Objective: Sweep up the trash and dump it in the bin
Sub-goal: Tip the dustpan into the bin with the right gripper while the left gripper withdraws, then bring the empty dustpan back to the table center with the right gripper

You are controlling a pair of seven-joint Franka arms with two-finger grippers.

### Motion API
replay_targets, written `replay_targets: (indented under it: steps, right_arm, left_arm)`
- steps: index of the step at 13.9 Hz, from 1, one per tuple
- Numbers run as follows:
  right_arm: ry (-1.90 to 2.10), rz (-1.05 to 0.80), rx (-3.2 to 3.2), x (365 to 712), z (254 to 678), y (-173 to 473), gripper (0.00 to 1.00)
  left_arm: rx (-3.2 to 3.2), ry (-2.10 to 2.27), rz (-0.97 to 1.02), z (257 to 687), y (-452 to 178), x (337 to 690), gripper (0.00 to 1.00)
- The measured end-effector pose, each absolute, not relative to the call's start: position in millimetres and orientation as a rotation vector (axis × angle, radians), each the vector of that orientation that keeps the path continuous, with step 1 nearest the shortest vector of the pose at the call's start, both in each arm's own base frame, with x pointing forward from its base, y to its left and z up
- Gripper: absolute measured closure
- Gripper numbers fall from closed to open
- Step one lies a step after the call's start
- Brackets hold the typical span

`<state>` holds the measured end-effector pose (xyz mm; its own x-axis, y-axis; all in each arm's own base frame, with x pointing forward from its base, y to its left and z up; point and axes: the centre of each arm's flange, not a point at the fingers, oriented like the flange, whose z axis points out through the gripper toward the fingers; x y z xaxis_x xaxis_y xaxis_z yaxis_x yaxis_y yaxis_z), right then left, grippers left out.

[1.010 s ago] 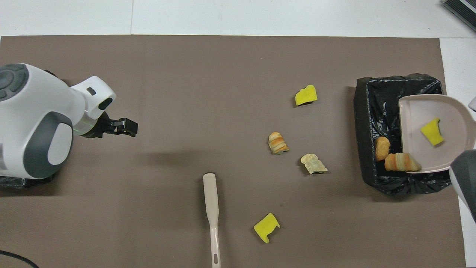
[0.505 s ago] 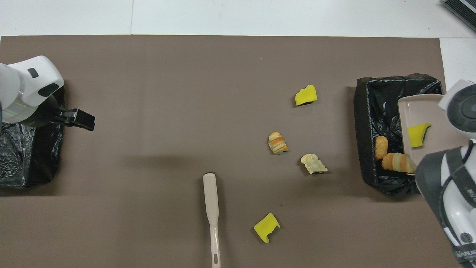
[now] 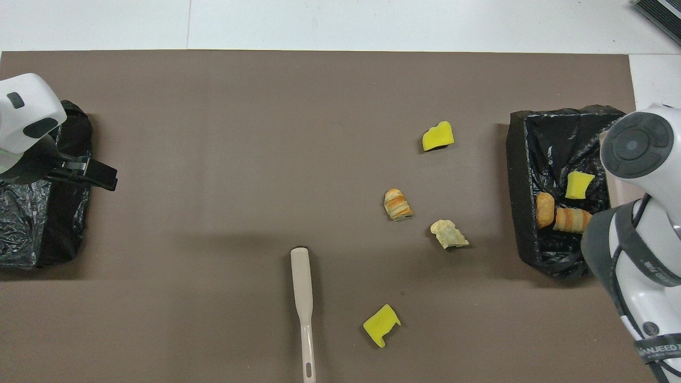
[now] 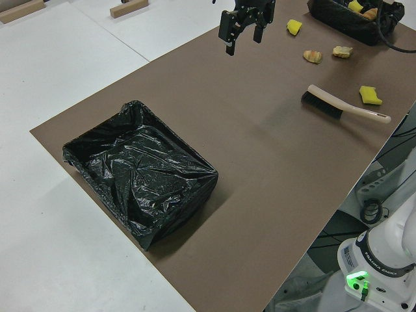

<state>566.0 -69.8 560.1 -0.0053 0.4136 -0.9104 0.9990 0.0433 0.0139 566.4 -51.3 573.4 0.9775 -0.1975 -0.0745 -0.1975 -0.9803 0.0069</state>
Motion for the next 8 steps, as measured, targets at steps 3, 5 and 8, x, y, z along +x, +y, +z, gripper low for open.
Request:
replay_targets:
  steps: [3, 5, 8]
  right_arm:
    - [1.531, -0.869, 1.525, 570.0, 592.3, -67.6, 0.69]
    - [1.558, -0.791, 1.617, 569.8, 601.2, -62.0, 0.69]
    - [1.559, -0.627, 1.820, 569.4, 600.8, -46.3, 0.69]
  left_arm:
    - [-3.125, 0.306, 0.108, 574.3, -47.3, 567.4, 0.00]
    - [-3.125, 0.306, 0.104, 574.5, -46.7, 567.8, 0.00]
    - [-3.125, 0.306, 0.101, 574.7, -46.7, 568.0, 0.00]
